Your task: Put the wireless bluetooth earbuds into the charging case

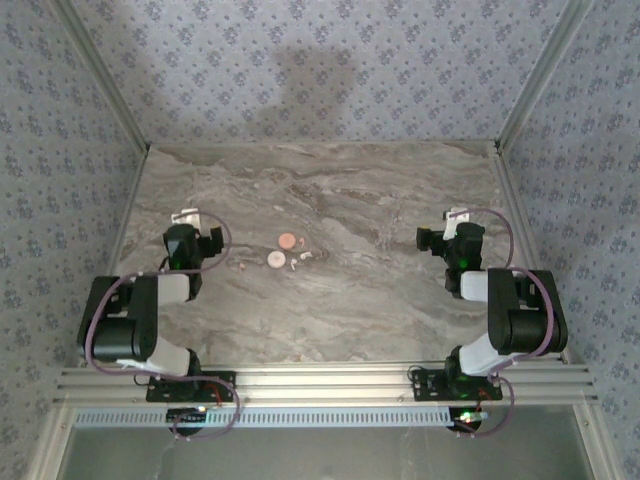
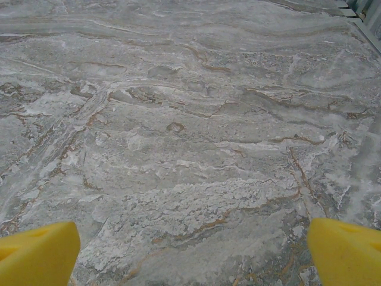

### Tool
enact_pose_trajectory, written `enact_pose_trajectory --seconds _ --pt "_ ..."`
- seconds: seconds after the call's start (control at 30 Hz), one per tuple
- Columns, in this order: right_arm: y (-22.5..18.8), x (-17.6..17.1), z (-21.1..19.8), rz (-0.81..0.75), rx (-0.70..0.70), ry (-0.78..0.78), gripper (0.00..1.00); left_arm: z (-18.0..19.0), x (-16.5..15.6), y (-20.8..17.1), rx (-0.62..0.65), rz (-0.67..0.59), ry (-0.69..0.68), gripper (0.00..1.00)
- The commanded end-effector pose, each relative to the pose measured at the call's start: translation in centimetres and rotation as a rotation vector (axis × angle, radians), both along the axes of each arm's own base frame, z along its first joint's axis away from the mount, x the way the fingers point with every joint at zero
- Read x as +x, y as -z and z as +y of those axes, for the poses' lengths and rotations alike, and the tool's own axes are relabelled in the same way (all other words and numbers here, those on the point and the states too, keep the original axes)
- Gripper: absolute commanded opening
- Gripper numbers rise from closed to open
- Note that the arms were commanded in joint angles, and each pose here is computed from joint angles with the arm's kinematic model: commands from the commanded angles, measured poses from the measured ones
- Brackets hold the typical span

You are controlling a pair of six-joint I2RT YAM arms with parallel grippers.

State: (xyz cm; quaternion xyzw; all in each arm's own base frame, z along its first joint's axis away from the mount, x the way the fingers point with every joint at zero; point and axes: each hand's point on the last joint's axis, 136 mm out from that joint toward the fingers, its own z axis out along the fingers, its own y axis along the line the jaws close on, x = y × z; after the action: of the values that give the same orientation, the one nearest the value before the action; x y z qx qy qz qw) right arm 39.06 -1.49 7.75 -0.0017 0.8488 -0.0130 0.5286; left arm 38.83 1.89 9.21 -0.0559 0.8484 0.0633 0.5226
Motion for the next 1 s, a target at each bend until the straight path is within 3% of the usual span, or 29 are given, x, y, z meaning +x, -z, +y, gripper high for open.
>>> enact_pose_trajectory --seconds 0.0,0.07,0.23,0.47,0.6,0.7,0.97 --pt "-1.1 0.4 0.1 -0.028 0.017 -0.001 1.00 -1.0 0.1 -4.4 -0.025 0.044 -0.016 0.89" --pt "-1.5 0.4 -0.1 -0.023 0.011 0.013 1.00 -2.5 -0.4 -5.8 -0.067 0.080 -0.002 0.85" --pt "-4.8 0.1 0.2 0.151 0.053 0.059 1.00 -8.1 -1.9 -7.4 -0.193 0.247 0.143 0.80" --pt "-8.0 -5.0 5.9 0.363 0.191 -0.066 1.00 -12.7 -6.1 -5.3 -0.167 0.586 0.217 0.74" --pt "-8.0 -7.7 9.6 0.404 0.364 -0.097 1.00 -15.2 -7.9 -3.8 -0.161 0.734 0.240 0.72" --pt "-7.8 -9.1 12.8 0.430 0.408 -0.165 1.00 -16.6 -8.9 -2.1 -0.187 0.851 0.222 0.72" --pt "-6.8 -9.7 17.3 0.485 0.374 -0.253 1.00 -19.2 -8.4 0.6 -0.263 0.932 0.192 0.69"
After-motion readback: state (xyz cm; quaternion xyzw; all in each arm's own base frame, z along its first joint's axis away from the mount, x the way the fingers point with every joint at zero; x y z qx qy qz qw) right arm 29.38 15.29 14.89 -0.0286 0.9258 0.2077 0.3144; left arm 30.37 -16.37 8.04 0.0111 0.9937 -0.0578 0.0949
